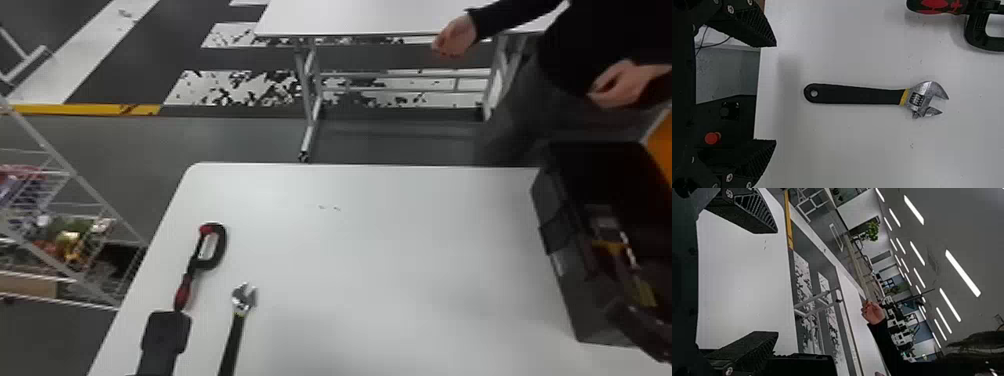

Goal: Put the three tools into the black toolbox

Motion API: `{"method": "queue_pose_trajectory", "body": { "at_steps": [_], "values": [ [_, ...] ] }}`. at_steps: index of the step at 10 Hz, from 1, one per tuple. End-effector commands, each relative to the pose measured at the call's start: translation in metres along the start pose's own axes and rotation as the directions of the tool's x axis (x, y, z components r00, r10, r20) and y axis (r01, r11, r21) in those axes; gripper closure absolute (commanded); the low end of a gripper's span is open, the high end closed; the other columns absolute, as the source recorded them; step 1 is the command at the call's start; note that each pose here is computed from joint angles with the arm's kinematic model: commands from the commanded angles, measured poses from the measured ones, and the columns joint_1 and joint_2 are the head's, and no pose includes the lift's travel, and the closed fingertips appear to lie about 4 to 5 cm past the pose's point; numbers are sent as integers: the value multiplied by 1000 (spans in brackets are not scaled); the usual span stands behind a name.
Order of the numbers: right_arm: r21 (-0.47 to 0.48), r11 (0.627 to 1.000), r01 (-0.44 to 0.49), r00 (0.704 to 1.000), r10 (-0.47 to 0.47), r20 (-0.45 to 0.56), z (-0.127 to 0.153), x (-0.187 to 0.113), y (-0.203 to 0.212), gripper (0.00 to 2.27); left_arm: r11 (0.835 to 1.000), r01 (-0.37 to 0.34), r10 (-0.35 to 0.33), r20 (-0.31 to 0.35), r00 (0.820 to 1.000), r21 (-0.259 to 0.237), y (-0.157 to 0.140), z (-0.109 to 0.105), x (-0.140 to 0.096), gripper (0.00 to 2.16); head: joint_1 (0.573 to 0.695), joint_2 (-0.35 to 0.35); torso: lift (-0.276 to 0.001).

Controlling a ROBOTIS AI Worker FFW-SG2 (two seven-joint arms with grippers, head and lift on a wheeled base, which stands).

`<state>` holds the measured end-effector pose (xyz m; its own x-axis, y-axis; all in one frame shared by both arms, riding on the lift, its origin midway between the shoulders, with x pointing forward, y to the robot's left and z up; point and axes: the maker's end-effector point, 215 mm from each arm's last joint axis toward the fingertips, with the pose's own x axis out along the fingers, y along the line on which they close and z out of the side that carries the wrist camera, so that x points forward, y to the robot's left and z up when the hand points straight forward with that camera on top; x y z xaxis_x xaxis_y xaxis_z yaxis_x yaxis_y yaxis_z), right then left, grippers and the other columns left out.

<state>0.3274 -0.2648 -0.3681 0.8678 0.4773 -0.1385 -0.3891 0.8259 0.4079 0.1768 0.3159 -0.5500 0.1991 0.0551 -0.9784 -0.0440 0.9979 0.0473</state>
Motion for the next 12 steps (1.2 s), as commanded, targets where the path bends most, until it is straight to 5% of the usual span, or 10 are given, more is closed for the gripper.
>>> {"method": "queue_pose_trajectory", "body": {
  "at_steps": [1, 12],
  "values": [
    [6, 1000, -3, 1000, 3, -9, -2, 4, -4, 83, 1000, -17, 18, 21, 1000, -5, 7, 12, -2, 140, 695, 124, -51],
    [0, 1000, 5, 1000, -5, -29, -3, 6, -13, 83, 1000, -11, 11, -6, 1000, -18, 7, 55, 37, 144, 695, 121, -51]
  ]
}}
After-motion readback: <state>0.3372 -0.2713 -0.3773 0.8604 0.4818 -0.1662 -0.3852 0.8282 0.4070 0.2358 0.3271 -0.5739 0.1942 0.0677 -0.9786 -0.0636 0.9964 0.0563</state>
